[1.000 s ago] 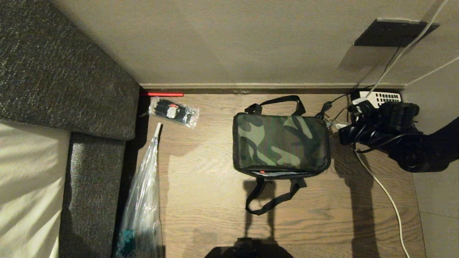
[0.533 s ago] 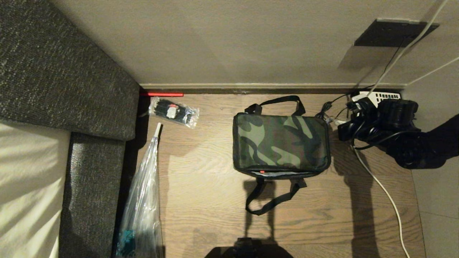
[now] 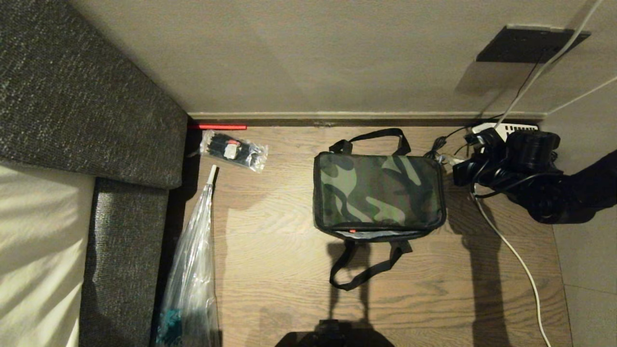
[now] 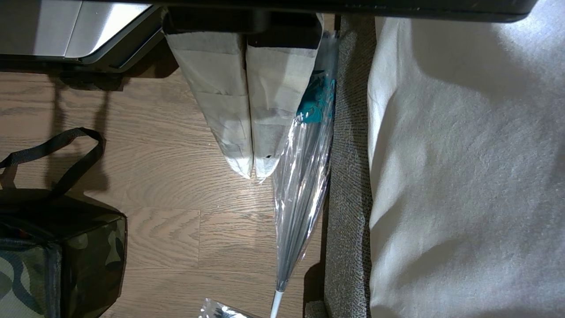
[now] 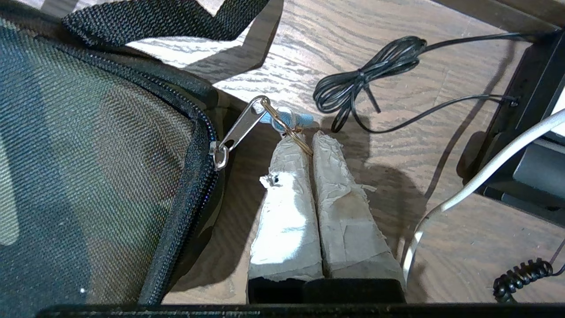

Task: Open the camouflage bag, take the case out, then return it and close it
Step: Open the top of the storage box

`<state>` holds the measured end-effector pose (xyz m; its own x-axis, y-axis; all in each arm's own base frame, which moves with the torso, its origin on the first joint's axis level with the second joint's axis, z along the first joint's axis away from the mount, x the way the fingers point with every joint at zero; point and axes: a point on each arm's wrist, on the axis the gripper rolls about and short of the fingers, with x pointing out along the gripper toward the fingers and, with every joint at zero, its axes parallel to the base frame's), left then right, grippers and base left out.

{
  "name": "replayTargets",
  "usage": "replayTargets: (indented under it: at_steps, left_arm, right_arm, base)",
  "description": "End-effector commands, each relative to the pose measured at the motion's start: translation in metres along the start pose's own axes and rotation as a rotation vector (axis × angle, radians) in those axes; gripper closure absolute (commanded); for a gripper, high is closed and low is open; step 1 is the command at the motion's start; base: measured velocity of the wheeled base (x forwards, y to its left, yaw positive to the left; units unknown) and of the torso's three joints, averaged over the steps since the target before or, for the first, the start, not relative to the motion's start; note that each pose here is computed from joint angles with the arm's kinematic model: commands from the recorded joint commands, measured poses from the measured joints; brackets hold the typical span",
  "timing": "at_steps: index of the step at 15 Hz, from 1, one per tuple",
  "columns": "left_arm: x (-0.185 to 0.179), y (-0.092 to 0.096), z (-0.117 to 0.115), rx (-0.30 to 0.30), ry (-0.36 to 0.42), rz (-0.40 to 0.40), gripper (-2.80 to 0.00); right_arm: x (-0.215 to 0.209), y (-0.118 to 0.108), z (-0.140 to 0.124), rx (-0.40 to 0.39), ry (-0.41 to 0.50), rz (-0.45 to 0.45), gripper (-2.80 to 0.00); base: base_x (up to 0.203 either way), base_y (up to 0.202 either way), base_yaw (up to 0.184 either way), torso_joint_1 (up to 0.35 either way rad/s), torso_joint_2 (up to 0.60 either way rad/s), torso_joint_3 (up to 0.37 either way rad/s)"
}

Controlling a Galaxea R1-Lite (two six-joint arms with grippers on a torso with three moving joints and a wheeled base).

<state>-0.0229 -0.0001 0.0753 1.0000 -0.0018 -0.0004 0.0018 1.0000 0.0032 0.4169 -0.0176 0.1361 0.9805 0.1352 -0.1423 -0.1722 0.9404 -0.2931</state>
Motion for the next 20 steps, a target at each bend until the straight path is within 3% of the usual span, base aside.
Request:
replayTargets:
  at_steps: [1,5,6,10,13,17,18,20]
  left_arm:
    - [0.000,0.000,-0.001,0.000,0.004,0.000,0.00]
    - [0.000,0.000,-0.001,0.000,0.004,0.000,0.00]
    - [0.000,0.000,-0.001,0.000,0.004,0.000,0.00]
    - [0.000,0.000,-0.001,0.000,0.004,0.000,0.00]
    - [0.000,0.000,-0.001,0.000,0.004,0.000,0.00]
    - [0.000,0.000,-0.001,0.000,0.004,0.000,0.00]
    - [0.000,0.000,-0.001,0.000,0.004,0.000,0.00]
    - [0.000,0.000,-0.001,0.000,0.004,0.000,0.00]
  right_arm:
    - [0.002,0.000,-0.002,-0.003,0.000,0.002,0.00]
    - [0.002,0.002,-0.006,-0.011,0.014,0.012,0.00]
    - [0.002,0.003,-0.008,-0.006,0.025,0.020,-2.80]
    - [0.002,0.005,-0.016,-0.002,0.059,0.025,-2.80]
    - [-0.004,-0.010,-0.026,0.006,0.096,-0.008,-2.80]
    - [-0.025,-0.023,-0.051,0.078,0.245,0.002,-2.80]
    - [-0.031,-0.026,-0.056,0.135,0.272,0.035,0.00]
    - [-0.045,-0.026,-0.054,0.233,0.310,0.064,0.00]
  base:
    - [0.000,0.000,0.000,0.000,0.00,0.000]
    - [0.000,0.000,0.000,0.000,0.00,0.000]
    - [0.000,0.000,0.000,0.000,0.00,0.000]
    - [0.000,0.000,0.000,0.000,0.00,0.000]
    - [0.000,0.000,0.000,0.000,0.00,0.000]
    - [0.000,0.000,0.000,0.000,0.00,0.000]
    - [0.000,0.000,0.000,0.000,0.00,0.000]
    - [0.000,0.000,0.000,0.000,0.00,0.000]
